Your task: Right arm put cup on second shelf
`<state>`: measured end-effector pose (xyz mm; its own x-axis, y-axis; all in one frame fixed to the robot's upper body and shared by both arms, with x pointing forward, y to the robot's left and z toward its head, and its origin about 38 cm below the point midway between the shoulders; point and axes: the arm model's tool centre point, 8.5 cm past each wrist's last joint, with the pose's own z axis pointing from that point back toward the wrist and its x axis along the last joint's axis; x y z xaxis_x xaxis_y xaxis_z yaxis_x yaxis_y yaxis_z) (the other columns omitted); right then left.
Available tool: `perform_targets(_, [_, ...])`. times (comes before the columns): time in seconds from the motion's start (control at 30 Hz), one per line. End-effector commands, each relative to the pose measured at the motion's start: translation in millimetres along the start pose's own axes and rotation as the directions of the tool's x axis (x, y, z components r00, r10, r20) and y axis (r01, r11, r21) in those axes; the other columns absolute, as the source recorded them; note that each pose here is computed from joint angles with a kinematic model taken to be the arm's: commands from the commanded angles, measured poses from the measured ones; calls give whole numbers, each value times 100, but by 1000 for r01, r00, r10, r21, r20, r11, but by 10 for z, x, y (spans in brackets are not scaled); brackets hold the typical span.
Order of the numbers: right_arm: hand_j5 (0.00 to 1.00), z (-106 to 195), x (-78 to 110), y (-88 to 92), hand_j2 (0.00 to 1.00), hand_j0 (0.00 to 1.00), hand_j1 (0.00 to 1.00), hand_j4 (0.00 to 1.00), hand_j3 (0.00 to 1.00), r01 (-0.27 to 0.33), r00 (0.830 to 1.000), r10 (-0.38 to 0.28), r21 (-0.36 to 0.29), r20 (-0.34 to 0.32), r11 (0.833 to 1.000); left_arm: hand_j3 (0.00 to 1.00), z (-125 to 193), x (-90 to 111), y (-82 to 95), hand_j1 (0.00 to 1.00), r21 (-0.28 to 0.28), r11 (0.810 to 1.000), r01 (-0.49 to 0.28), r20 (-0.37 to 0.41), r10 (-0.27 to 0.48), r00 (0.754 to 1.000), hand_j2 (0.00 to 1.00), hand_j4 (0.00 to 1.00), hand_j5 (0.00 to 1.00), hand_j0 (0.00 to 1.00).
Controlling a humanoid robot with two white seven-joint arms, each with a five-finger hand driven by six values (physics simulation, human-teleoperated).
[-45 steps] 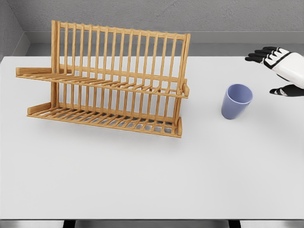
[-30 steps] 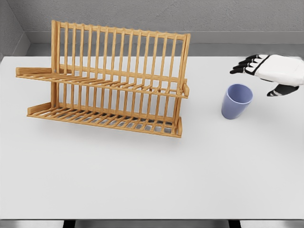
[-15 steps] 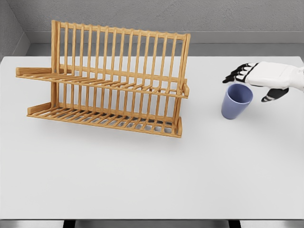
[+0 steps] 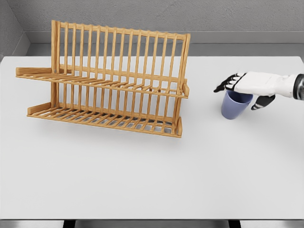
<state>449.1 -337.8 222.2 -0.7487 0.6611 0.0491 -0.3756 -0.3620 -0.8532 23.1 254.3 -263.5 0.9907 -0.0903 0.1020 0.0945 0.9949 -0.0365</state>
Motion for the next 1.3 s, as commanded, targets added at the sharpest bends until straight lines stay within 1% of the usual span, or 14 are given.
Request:
perform_targets(0.0, [100,-6,-12,27,100,100,100,100,100,11,1000,-11,5,-2,1000,100,0,0,1,100,1,1000,0,0,0,1000,100,100,100,100])
perform_targets(0.1, [100,-6,-12,27,100,100,100,100,100,11,1000,-11,5,-2,1000,100,0,0,1,100,1,1000,0,0,0,1000,100,100,100,100])
perform_targets(0.13, [98,-6,-12,27,98,98,98,98,98,11,1000,-11,5,-2,1000,100,0,0,1,100,1,1000,0,0,0,1000,100,100,100,100])
perform_targets(0.23, [76,-6,-8,24,76,76,76,76,76,11,1000,-11,3,0,1000,100,0,0,1,100,1,1000,0,0,0,1000,100,100,100,100])
perform_targets(0.27, [72,-9,-6,27,72,72,72,72,72,11,1000,-11,5,0,1000,100,0,0,0,100,-1,1000,0,0,0,1000,100,100,100,100])
perform_targets(0.3, [69,-9,-6,27,69,69,69,69,69,11,1000,-11,5,0,1000,100,0,0,1,100,1,1000,0,0,0,1000,100,100,100,100])
perform_targets(0.47, [63,-9,0,18,63,63,63,63,63,9,1000,-9,2,2,1000,100,0,0,1,100,1,1000,0,0,0,1000,100,100,100,100])
perform_targets(0.7, [60,5,3,-20,60,60,60,60,60,7,1000,-7,-9,3,1000,100,0,0,0,100,-1,1000,0,0,0,1000,100,100,100,100])
perform_targets(0.87, [56,23,-3,-46,56,56,56,56,56,7,1000,-7,-18,2,1000,100,0,0,0,100,-1,1000,0,0,0,1000,100,100,100,100])
perform_targets(1.03, [55,69,-30,-212,55,55,55,55,55,-18,1000,18,-42,-9,999,100,0,0,0,100,-1,1000,0,0,0,1000,100,100,100,100])
perform_targets(1.13, [55,88,-32,-262,55,55,55,55,55,-27,1000,27,-50,-12,998,100,0,0,1,100,1,1000,0,0,0,1000,100,100,100,100])
perform_targets(1.17, [55,144,-57,-328,55,55,55,55,55,-29,999,27,-77,-24,997,100,0,0,1,100,1,1000,0,0,0,1000,100,100,100,100])
perform_targets(1.2, [55,176,-72,-368,55,55,55,55,55,-31,999,29,-91,-31,995,100,0,0,1,100,1,1000,0,0,0,1000,100,100,100,100])
perform_targets(1.27, [55,199,-80,-395,55,55,55,55,55,-35,999,31,-98,-36,995,100,0,0,1,100,1,1000,0,0,0,1000,100,100,100,100])
